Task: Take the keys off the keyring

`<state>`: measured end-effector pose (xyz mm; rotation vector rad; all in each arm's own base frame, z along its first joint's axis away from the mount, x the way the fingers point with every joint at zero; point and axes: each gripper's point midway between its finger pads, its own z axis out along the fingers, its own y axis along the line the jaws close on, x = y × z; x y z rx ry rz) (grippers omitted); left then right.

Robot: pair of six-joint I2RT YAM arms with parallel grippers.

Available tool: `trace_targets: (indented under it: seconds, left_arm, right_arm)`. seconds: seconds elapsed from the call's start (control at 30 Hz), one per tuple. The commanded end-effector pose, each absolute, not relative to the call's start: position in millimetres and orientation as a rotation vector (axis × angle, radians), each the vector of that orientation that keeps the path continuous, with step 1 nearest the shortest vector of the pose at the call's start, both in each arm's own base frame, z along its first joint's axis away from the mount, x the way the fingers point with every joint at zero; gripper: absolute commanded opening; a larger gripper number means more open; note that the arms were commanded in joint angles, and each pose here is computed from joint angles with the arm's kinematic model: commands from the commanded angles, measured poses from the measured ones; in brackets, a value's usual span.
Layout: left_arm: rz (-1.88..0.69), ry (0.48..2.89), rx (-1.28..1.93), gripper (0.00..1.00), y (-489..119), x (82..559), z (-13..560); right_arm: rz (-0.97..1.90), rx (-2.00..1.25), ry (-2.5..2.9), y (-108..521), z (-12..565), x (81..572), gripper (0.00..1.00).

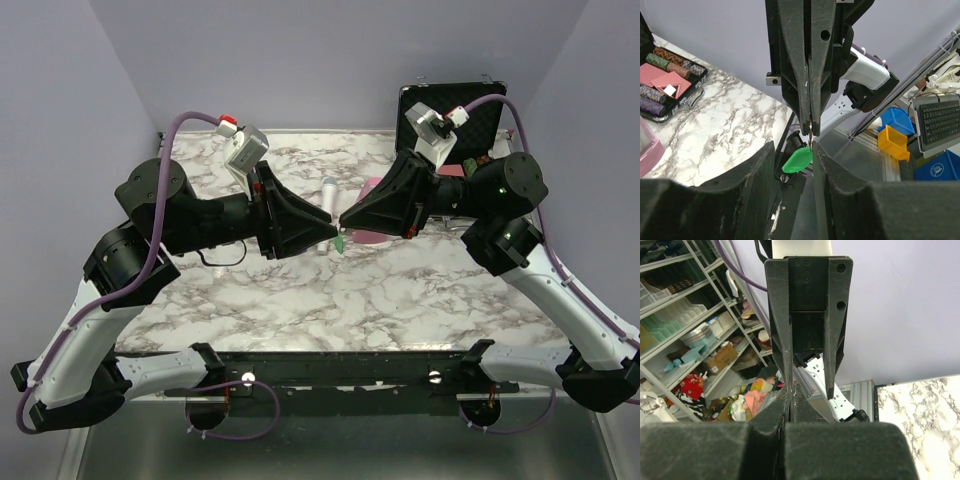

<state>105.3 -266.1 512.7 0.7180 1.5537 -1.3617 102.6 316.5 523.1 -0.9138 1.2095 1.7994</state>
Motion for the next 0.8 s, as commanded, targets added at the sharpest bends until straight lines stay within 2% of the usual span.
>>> trace_targets:
  seconds: [0.0,0.33,0.5,0.77]
  left_arm:
    - [-1.359,1.532,0.721,0.4,-266.7,106.6,519.9]
    - [-1.357,1.519,0.73,0.35,-267.4,106.7,524.7]
    - [-1.346,1.526,0.732,0.29,-267.5,108.0,524.4]
    - [-1.34,1.529,0.738,0.27,-268.7,109.4,525.0]
  right_arm:
    - [1.81,-0.942,1.157,310.8,532.1,92.2,0.01]
    - [1.81,-0.941,1.165,312.7,530.2,94.2,0.01]
    - [1.811,-0.941,1.167,313.0,530.4,94.9,0.01]
    - [1.812,-0.942,1.166,313.9,530.1,95.2,0.01]
